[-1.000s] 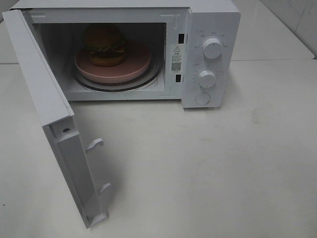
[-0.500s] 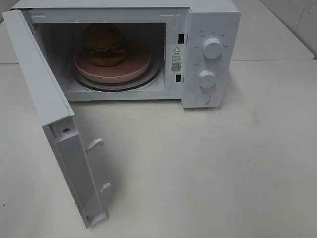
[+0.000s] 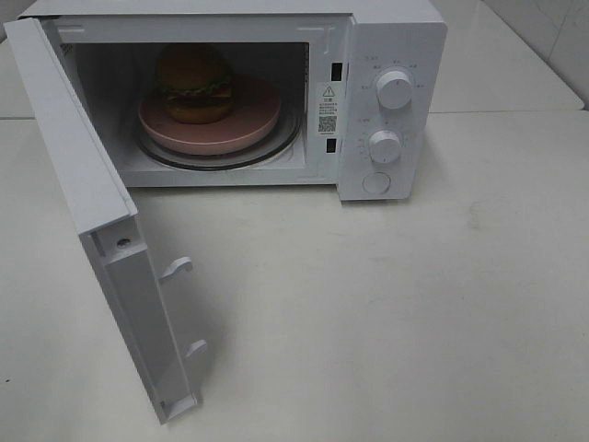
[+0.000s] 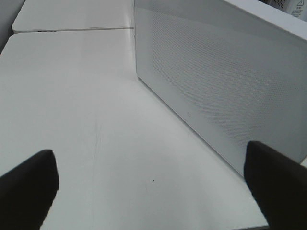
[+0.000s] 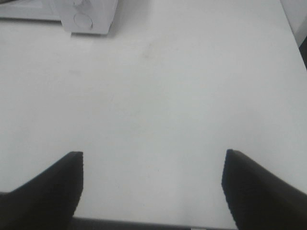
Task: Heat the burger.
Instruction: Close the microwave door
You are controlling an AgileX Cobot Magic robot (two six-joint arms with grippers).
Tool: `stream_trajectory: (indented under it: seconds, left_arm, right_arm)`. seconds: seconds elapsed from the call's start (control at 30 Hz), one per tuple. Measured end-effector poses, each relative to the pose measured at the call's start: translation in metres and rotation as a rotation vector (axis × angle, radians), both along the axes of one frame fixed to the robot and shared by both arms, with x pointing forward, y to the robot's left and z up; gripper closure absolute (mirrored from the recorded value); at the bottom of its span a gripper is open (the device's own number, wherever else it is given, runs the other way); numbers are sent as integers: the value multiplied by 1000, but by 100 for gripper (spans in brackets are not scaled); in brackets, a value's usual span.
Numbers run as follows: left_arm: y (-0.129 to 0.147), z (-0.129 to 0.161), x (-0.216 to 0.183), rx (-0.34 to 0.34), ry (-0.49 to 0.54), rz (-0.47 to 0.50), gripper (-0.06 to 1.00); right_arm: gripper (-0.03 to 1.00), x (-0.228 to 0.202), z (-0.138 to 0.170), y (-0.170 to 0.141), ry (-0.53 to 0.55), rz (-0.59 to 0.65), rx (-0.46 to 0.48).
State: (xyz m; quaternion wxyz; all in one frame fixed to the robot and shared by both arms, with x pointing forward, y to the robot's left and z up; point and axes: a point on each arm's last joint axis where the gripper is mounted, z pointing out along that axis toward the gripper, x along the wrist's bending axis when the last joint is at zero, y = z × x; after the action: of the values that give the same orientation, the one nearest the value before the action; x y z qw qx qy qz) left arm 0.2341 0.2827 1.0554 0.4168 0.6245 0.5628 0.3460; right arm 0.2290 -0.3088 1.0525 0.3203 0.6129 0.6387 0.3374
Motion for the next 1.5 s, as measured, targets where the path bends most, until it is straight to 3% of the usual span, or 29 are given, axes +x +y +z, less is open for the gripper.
stream_trajectory:
  seconds: [0.17, 1.5]
  left_arm:
    - [0, 0, 0, 0, 0, 0, -5]
    - [0, 0, 0, 0, 0, 0, -5]
  right_arm:
    - [20, 0, -5, 3, -56, -29, 26]
    - [20, 0, -4, 3, -59, -26, 23]
